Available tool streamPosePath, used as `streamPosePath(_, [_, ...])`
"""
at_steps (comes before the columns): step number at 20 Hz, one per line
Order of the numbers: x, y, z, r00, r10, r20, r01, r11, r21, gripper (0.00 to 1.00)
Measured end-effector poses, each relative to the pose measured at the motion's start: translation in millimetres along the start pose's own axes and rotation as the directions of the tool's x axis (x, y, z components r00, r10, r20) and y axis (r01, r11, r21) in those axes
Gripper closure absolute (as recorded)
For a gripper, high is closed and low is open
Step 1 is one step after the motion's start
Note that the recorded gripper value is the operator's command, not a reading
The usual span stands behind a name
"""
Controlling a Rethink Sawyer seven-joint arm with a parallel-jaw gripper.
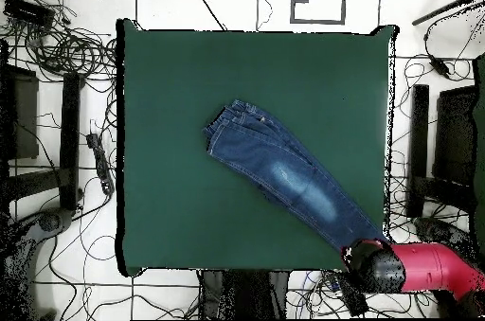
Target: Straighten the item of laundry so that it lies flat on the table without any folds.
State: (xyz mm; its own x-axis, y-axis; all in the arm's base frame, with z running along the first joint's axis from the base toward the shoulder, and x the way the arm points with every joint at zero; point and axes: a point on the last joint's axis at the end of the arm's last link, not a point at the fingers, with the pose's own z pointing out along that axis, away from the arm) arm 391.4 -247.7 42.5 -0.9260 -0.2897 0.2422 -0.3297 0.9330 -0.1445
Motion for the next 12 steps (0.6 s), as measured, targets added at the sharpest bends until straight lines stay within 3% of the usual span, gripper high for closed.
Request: streamPosePath(12, [-9.7, 3.5, -3.7, 1.0, -0.004, 0.015, 0.004, 1.0, -0.006, 0.0])
